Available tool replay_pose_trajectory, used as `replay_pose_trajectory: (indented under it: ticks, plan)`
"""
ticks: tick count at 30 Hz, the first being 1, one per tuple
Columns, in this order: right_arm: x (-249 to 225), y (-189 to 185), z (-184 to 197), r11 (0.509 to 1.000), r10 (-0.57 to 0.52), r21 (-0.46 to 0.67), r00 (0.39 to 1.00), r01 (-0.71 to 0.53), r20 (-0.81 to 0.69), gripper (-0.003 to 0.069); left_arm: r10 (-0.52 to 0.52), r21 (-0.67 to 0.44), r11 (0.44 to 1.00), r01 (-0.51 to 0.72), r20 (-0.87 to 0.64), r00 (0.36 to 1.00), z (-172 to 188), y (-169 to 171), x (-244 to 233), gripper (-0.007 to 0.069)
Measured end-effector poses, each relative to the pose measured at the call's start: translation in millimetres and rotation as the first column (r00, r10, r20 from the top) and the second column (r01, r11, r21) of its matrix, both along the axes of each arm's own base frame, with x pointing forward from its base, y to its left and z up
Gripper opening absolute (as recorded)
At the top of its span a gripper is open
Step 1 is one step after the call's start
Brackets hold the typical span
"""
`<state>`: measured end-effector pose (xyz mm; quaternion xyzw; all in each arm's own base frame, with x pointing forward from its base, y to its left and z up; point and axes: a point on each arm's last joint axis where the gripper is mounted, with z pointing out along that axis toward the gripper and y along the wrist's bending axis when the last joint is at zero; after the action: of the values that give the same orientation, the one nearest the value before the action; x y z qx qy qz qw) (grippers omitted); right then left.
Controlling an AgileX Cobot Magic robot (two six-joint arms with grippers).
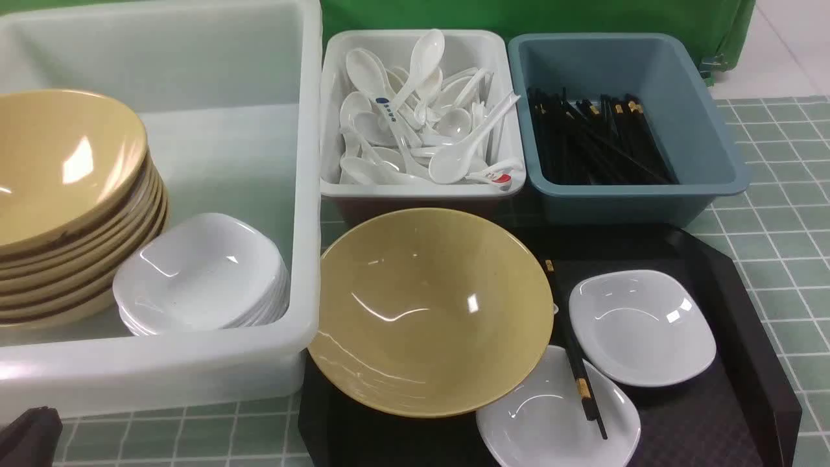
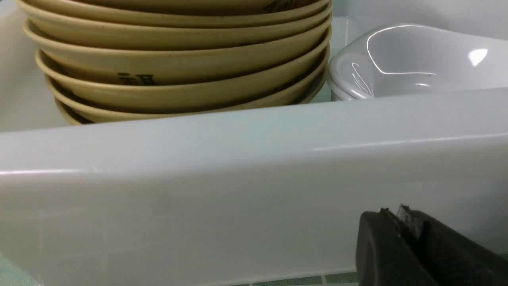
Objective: On blue table put chopsticks spoon bowls plates into blue grey white boxes.
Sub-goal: 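Grasp the large bowl on the tray by its rim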
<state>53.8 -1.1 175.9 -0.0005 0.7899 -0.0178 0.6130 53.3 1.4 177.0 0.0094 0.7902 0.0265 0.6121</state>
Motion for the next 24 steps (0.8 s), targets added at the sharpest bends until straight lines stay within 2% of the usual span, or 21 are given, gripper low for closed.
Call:
replay_pose_trajectory:
  ticks: [21, 24]
  plan:
    - [0.0, 0.0, 0.0, 1.000, 0.000, 0.000, 1.000, 0.000, 0.000, 0.0237, 0.000, 0.000, 1.000, 0.000, 0.000, 1.000, 0.0, 0.0, 0.0, 0.0004]
    - [0.1, -0.6, 0.3, 0.999, 0.004, -0.042, 1.000, -0.004, 0.002, 0.0237, 0.000, 0.000, 1.000, 0.000, 0.000, 1.000, 0.0, 0.0, 0.0, 0.0004]
